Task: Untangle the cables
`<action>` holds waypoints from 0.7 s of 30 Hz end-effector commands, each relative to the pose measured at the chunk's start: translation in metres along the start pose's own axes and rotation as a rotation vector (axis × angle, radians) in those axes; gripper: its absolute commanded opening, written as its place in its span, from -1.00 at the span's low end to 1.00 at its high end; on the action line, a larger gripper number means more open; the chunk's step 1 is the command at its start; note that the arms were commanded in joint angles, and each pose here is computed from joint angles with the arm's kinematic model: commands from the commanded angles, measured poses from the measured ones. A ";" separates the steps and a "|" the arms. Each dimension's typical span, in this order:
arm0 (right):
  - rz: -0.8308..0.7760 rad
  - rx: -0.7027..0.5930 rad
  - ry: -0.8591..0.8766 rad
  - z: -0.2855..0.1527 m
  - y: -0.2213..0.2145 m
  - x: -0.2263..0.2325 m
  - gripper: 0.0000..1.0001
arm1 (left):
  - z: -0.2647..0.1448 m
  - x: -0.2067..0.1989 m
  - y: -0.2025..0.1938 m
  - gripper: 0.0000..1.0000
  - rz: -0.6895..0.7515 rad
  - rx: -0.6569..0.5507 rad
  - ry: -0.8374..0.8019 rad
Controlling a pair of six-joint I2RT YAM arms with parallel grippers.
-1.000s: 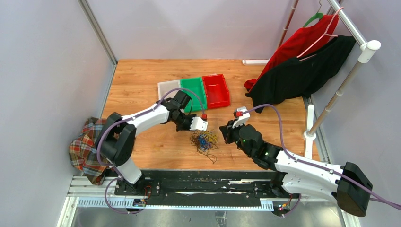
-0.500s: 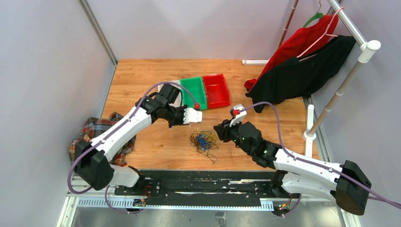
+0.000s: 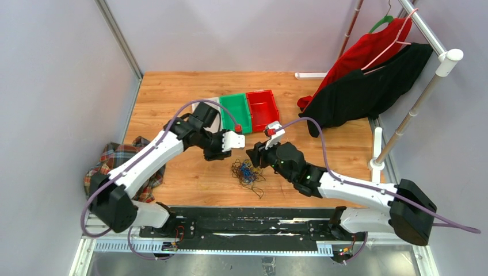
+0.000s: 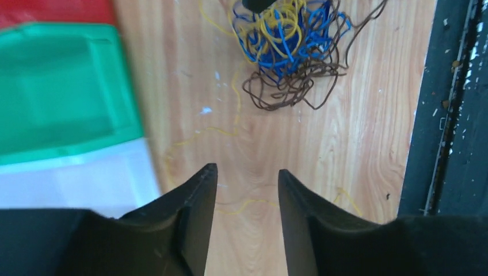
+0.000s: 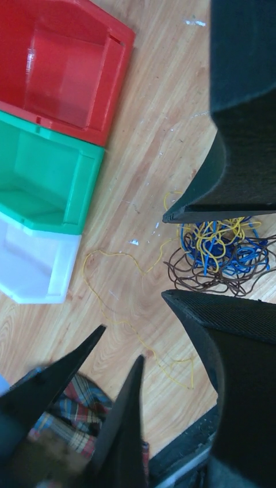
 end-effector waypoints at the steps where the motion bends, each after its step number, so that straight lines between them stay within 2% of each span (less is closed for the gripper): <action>1: 0.067 0.045 -0.117 0.015 -0.023 -0.011 -0.07 | 0.043 0.006 -0.029 0.09 -0.031 0.052 -0.021; 3: 0.095 0.104 -0.153 0.020 -0.040 -0.011 -0.07 | 0.057 0.011 -0.033 0.37 -0.008 0.025 -0.014; 5: 0.101 0.132 -0.161 0.021 -0.056 -0.011 -0.06 | 0.069 0.011 -0.038 0.45 0.026 0.011 -0.025; 14: 0.078 0.254 -0.172 0.004 -0.115 -0.034 -0.33 | 0.104 0.024 -0.050 0.47 0.109 0.000 -0.073; 21: 0.035 0.232 -0.126 -0.002 -0.117 -0.037 -0.39 | 0.127 0.040 -0.058 0.45 0.196 0.012 -0.080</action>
Point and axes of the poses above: each gripper's point midway between its finger pads, its own z axis out along the fingers, its own x axis along the line the jaws close on, y = z × x, the point moved 5 cm from there along -z, back along the fingers, and after that the axes turned 9 degrees about z, right-handed, at the moved point
